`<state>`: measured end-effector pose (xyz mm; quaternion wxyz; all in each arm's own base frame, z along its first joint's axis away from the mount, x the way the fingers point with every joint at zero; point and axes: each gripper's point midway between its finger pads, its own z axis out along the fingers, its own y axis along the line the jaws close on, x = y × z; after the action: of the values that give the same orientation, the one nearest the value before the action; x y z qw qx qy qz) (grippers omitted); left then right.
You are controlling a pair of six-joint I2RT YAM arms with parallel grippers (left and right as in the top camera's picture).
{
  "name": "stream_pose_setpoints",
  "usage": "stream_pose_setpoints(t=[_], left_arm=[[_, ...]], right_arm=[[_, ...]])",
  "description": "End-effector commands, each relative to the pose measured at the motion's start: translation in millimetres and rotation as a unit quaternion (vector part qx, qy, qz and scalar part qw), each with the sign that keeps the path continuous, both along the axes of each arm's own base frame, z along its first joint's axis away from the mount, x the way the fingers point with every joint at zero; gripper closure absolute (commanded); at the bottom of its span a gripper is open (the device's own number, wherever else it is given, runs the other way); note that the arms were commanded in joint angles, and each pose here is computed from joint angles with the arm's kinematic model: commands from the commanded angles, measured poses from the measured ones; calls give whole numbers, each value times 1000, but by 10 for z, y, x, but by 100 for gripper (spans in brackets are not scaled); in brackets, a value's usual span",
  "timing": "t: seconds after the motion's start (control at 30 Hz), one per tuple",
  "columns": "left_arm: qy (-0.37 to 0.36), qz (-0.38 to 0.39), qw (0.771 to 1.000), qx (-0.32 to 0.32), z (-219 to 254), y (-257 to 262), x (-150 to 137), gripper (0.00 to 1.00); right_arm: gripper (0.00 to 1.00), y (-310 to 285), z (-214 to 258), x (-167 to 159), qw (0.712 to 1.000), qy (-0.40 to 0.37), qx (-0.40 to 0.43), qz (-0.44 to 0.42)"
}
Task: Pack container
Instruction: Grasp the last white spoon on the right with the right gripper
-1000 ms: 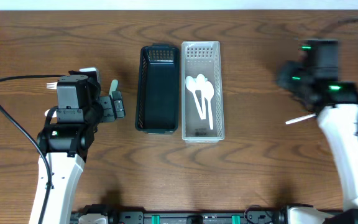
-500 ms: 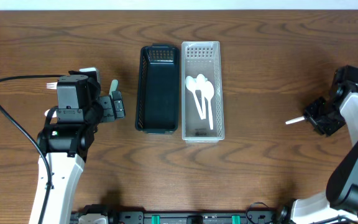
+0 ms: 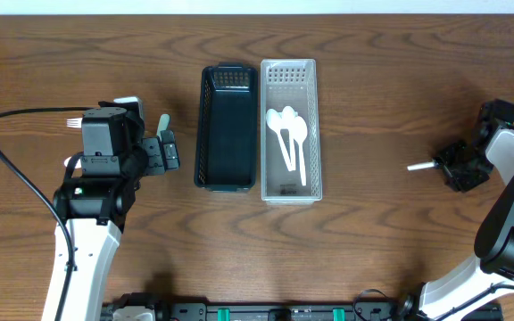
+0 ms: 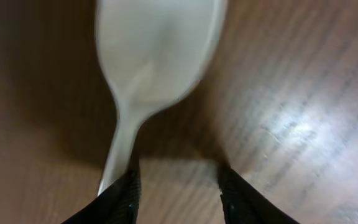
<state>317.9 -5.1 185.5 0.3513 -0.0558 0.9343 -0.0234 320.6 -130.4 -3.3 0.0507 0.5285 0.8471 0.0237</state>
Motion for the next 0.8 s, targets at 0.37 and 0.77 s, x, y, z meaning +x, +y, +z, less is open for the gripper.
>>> stream_pose_setpoints(t=[0.37, 0.77], left_arm=[[-6, -2, 1000, 7, 63, 23, 32, 2], [-6, -2, 1000, 7, 63, 23, 32, 2]], right_arm=[[58, 207, 176, 190, 996, -61, 58, 28], [55, -25, 229, 263, 995, -76, 16, -61]])
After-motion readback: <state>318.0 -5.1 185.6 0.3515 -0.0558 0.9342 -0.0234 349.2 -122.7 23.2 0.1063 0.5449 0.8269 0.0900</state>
